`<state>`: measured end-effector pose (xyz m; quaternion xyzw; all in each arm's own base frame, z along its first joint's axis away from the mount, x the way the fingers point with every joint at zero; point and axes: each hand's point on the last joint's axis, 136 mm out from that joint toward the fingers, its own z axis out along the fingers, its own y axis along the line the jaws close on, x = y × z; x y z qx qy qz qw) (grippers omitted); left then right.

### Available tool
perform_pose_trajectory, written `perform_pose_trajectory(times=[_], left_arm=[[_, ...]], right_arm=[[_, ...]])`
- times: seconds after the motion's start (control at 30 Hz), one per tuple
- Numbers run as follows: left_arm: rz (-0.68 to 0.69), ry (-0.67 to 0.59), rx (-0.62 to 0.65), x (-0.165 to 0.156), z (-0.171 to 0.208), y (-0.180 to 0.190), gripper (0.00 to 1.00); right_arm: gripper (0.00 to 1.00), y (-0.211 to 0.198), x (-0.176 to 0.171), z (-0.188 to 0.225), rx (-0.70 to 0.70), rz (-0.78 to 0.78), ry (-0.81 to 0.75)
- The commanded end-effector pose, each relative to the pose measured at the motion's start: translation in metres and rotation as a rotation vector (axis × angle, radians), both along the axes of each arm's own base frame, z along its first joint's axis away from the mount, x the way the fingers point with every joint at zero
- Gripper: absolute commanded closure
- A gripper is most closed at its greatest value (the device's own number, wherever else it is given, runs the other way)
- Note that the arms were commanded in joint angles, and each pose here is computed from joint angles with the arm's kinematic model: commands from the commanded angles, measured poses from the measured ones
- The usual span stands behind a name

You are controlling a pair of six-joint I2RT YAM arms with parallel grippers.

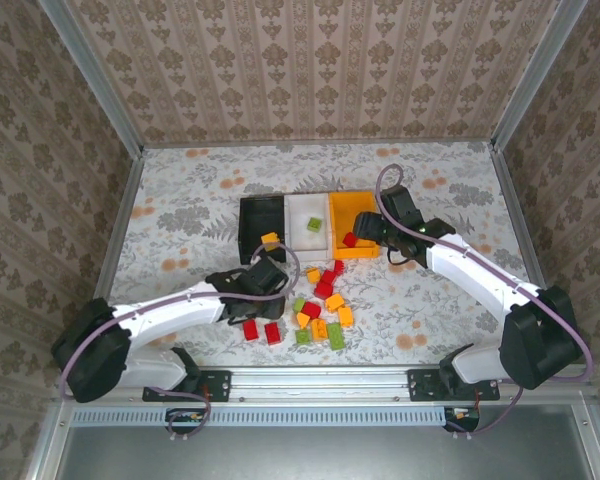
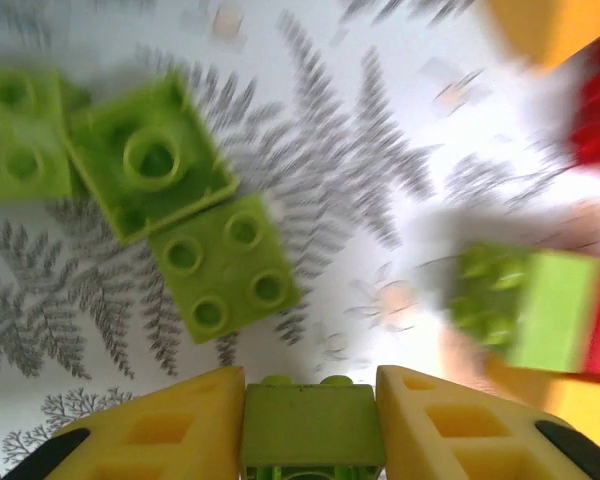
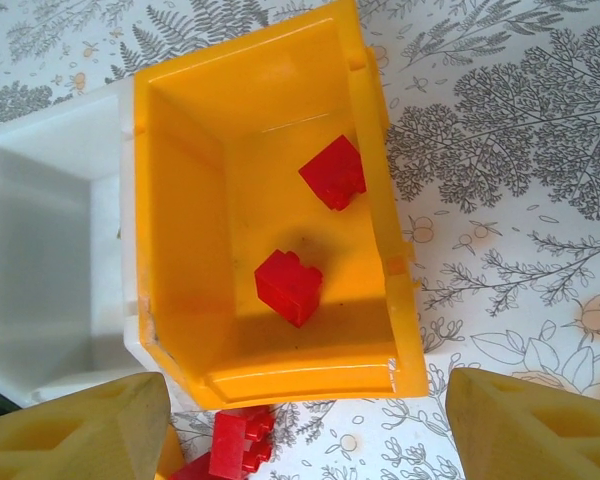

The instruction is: Sort the legos into containers by color

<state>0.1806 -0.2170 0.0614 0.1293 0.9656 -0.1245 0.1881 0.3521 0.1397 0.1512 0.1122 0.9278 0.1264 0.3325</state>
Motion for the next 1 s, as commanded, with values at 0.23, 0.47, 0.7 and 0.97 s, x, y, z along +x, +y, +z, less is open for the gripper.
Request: perform_pose_trajectory(times=[0.23, 0.47, 0.7, 0.97], left_arm=[[-0.070, -0.108, -0.062, 0.035, 0.070, -0.040, 0.63], [-0.091, -0.102, -0.083, 0.047, 0.071, -0.058, 0.66], [-0.083, -0.130, -0.110, 0.074, 0.081, -0.068, 0.68], [-0.062, -0.184, -0.103, 0.149, 0.084, -0.093, 0.68]], right_arm=[[0.26, -0.011, -0.006, 0.001, 0.004, -0.028, -0.012], [0.26, -0.014, -0.009, 0.001, 0.006, -0.032, -0.016], [0.26, -0.018, -0.009, 0.005, 0.008, -0.041, -0.028], [0.26, -0.021, -0.010, 0.004, 0.009, -0.053, -0.023]])
